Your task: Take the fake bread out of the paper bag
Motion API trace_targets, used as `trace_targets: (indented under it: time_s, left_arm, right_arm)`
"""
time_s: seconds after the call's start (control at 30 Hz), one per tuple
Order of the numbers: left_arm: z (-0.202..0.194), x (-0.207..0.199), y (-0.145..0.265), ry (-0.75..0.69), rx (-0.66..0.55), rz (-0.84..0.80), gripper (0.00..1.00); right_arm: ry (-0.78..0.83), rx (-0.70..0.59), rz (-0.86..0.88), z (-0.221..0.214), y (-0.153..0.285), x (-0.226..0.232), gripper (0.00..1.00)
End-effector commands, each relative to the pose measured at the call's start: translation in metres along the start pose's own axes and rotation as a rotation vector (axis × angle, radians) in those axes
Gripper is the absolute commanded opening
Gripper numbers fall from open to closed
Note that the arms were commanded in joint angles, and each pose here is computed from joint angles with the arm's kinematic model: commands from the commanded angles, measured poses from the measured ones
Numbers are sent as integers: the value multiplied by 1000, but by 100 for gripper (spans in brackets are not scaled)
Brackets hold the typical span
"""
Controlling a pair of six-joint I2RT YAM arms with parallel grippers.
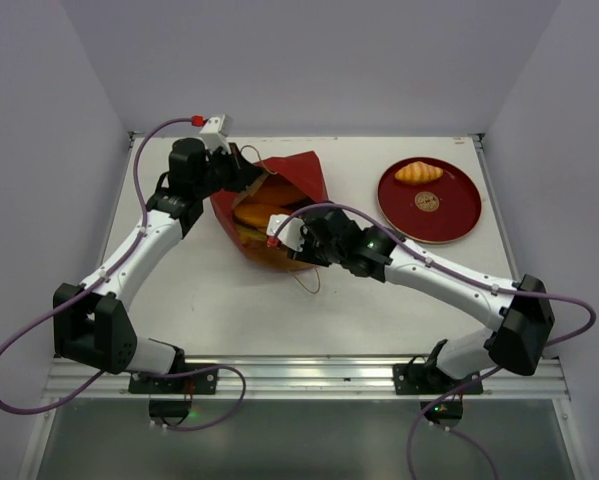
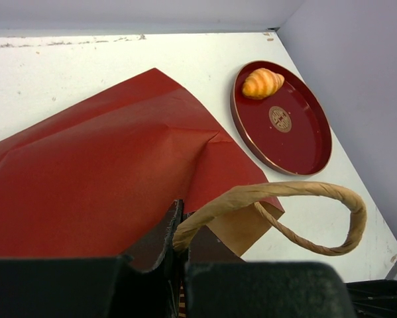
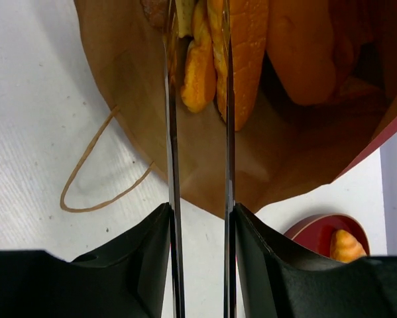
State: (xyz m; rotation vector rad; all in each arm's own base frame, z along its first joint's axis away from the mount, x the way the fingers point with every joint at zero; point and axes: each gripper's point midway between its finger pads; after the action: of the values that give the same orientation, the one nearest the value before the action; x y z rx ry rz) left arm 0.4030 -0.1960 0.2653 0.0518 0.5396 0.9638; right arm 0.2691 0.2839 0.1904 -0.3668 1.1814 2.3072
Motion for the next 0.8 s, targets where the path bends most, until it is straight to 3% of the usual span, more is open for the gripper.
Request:
trace_targets:
  time_s: [0.0, 0.77]
  left_arm:
    - [19, -17, 9, 7, -52, -43, 0]
    - [20, -23, 11, 18, -71, -82, 0]
  right_arm:
    - [5, -48, -113, 27, 1, -26, 45]
    - [84, 37, -203, 33, -34, -24, 47]
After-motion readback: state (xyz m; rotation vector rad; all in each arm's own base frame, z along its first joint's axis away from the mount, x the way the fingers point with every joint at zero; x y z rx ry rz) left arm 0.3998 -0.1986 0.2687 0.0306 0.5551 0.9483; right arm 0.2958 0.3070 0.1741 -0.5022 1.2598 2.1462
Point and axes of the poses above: each gripper's point midway between its finger pads, its own y axis back along the fingers, its own x axis along the line the jaws close on, z = x × y, and after that the axes turned 3 degrees about -y, right-handed
